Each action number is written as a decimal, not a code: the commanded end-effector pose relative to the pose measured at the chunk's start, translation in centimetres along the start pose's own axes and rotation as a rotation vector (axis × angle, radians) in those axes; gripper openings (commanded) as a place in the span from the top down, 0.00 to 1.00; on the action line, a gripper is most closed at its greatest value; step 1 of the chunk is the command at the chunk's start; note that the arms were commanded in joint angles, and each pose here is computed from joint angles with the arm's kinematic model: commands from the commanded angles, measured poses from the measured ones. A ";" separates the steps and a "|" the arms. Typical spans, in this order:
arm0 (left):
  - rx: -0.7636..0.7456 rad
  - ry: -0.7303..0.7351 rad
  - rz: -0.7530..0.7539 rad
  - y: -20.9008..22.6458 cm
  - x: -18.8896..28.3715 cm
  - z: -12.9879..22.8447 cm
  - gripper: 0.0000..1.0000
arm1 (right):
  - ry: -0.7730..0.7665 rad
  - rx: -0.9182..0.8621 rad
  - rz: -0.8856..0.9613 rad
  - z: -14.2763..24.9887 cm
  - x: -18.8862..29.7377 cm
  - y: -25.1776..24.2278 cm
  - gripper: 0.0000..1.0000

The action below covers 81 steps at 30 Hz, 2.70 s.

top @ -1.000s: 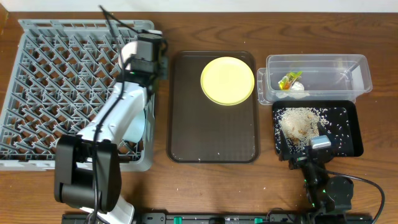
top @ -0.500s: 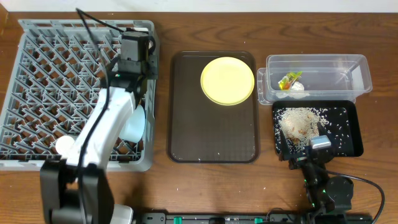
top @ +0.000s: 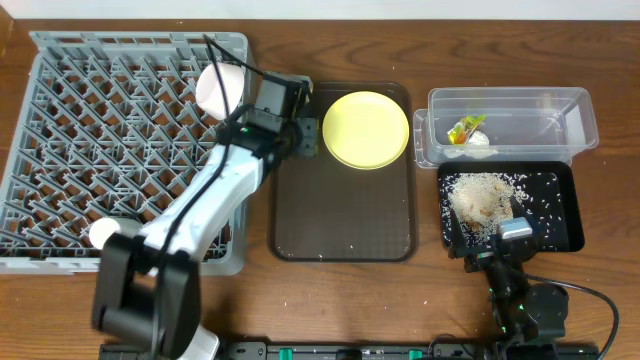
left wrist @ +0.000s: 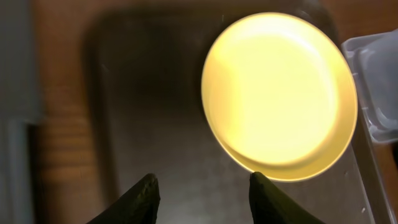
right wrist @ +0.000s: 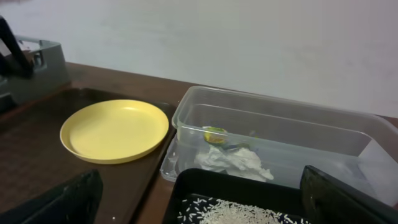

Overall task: Sort waste into correct bins and load items into the dishwasher
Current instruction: 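Grasp the edge of the yellow plate with the left gripper, then carry the yellow plate to the rack's top-left and stand it up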

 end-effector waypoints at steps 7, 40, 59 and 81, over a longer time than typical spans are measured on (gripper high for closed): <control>0.306 0.219 0.094 0.5 -7.7 4.4 0.51 | 0.002 0.009 0.010 0.1 0.0 -0.2 0.01; 0.217 0.137 0.291 -0.4 -5.6 0.5 0.92 | 0.002 0.009 0.010 0.1 0.0 -0.2 0.01; 0.430 -0.537 0.110 17.8 19.8 -11.4 0.92 | 0.002 0.009 0.010 0.1 0.0 -0.2 0.01; 0.332 -0.661 -0.542 30.6 23.6 -10.7 0.92 | 0.002 0.009 0.010 0.1 0.0 -0.2 0.01</control>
Point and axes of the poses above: each gripper's point midway between its finger pads, its own x axis back along the fingers, its own y axis along the line the jaws close on, z = x × y, the point moved 4 cm from there along x, back along the fingers, and after that the axes turned 13 degrees about x, right-handed, at the moved point
